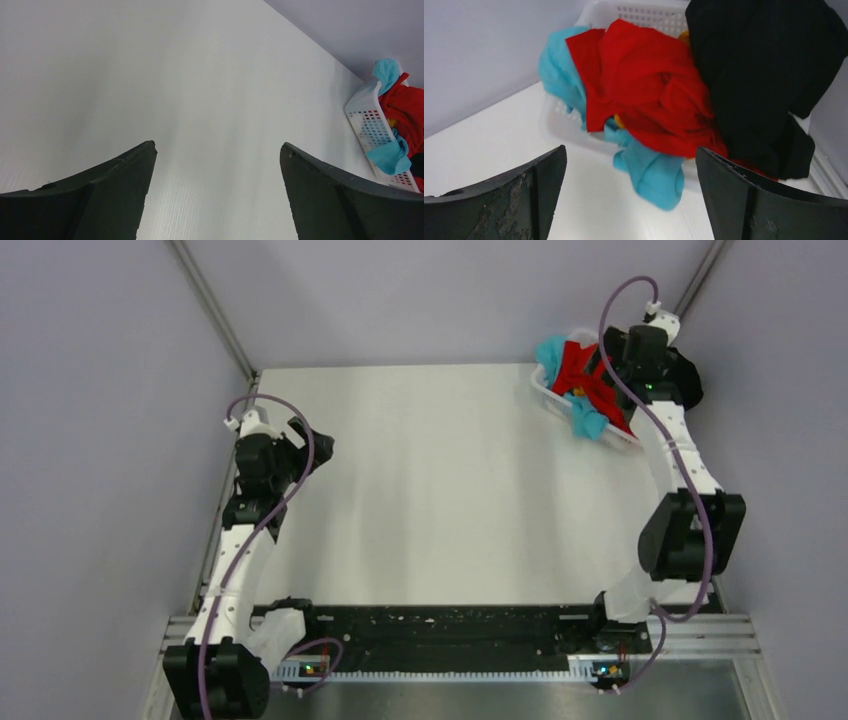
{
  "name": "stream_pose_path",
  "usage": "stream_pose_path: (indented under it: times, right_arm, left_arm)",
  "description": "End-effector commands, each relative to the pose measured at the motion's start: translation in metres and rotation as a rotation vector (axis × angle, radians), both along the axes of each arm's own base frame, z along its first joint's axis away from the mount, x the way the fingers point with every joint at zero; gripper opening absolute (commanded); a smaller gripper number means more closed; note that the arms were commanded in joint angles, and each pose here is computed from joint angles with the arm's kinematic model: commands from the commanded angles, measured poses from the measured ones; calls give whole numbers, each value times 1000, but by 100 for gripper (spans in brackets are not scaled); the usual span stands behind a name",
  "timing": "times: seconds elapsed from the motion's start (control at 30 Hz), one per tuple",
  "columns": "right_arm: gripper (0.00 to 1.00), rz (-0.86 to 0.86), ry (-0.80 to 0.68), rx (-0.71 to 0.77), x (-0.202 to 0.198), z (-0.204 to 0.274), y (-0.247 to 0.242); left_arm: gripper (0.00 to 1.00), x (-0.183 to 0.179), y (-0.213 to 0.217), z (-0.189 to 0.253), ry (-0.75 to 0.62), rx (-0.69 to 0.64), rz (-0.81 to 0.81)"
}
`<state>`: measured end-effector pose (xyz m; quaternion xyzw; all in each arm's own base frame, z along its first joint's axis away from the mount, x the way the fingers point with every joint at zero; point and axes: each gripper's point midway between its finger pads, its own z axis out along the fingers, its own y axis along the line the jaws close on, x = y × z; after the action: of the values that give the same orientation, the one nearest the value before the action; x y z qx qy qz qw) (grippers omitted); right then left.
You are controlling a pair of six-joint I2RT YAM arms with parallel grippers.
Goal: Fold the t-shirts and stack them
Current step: Grab crumpled tshirt from bin with the right arm
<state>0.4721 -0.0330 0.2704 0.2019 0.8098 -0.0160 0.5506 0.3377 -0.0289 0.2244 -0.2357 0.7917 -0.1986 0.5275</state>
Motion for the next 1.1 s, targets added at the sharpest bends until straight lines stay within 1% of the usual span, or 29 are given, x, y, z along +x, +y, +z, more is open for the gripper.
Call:
stream_pose_path:
  times: [0.0,0.13,0.23,0.3,0.33,0.37,0.43,0.5,0.53,0.6,0.63,0.8,0.93,1.07]
  right_arm:
    - [98,-34,79,-20,55,-31,-34]
    - [93,8,135,-47,92,-52,-36]
    - [92,-16,168,-69,106,-69,-44]
    - [88,-21,196,-80,111,-80,-46]
    - [83,-13,207,-81,113,-86,-46]
    - [72,3,216,-85,115,-91,-44]
    - [40,4,220,-97,120,-93,-46]
    - [11,-16,194,-119,125,-79,-51]
    - [0,-35,170,-131,127,-67,-55]
    - [0,-68,110,-154,129,-37,-61]
    - [0,-79,65,-168,129,-13,-63]
    - [0,-62,-145,-182,118,90,-58]
    - [0,73,-354,-129,98,175,-25]
    - [0,264,-538,-51,69,242,25]
  left_arm:
    - [99,5,1,24,-66,22,-11]
    - [99,4,4,29,-71,39,2]
    - [99,3,6,32,-79,44,12]
    - [99,3,7,31,-78,47,18]
    - [99,3,8,30,-76,48,20]
    - [99,3,8,30,-77,49,22]
    - [99,4,9,31,-77,58,25]
    - [99,5,9,33,-79,60,19]
    - [99,6,8,35,-84,59,12]
    - [99,7,6,37,-94,53,5]
    - [99,8,6,38,-97,53,6]
    - [99,10,9,40,-104,60,17]
    - [99,12,6,42,-121,50,11]
    - [99,14,3,45,-135,42,-5]
